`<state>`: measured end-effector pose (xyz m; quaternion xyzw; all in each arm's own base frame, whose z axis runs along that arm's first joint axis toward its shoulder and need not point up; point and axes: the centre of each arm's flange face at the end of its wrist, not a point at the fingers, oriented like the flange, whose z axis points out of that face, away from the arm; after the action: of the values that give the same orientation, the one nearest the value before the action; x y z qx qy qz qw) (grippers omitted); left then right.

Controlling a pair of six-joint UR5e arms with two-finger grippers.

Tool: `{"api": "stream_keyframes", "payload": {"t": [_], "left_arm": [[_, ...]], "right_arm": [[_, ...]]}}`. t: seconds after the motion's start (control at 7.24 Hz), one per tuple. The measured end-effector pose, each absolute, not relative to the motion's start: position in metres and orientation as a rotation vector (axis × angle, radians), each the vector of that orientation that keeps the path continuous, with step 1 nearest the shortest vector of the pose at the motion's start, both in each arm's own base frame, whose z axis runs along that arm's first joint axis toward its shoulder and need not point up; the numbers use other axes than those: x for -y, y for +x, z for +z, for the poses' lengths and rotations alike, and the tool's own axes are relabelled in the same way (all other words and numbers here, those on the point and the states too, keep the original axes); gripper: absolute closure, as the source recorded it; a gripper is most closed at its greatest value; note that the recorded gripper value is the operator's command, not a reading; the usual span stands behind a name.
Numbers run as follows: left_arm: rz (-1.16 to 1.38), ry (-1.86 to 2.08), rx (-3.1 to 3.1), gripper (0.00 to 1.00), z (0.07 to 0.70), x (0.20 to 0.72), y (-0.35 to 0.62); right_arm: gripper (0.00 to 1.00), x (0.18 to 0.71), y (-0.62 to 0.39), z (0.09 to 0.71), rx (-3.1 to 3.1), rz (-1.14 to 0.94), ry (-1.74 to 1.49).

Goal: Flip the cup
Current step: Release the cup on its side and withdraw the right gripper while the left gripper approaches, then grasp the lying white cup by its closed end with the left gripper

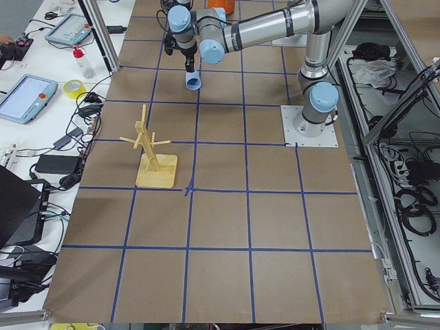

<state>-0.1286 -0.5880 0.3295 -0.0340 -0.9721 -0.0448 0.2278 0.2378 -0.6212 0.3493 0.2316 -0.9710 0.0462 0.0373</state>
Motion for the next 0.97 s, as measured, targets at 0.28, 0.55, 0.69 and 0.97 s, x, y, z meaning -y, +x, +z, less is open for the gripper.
{"api": "stream_keyframes", "payload": {"t": [0.28,0.55,0.69,0.97], "left_arm": [[-0.2,-0.082,2.561,0.0,0.268,0.604,-0.136],[-0.197,-0.117,2.523,0.16,0.22,0.613,-0.138],[-0.189,-0.114,2.473,0.19,0.201,0.613,-0.142],[-0.171,-0.069,2.323,0.81,0.188,0.613,-0.154]], "right_arm": [[0.0,0.596,0.194,0.398,3.103,0.04,0.352],[0.0,0.558,0.171,0.448,3.125,-0.053,0.173],[0.0,0.539,0.167,0.472,3.129,-0.036,0.141],[0.0,0.528,0.166,0.484,3.15,-0.019,0.101]]}}
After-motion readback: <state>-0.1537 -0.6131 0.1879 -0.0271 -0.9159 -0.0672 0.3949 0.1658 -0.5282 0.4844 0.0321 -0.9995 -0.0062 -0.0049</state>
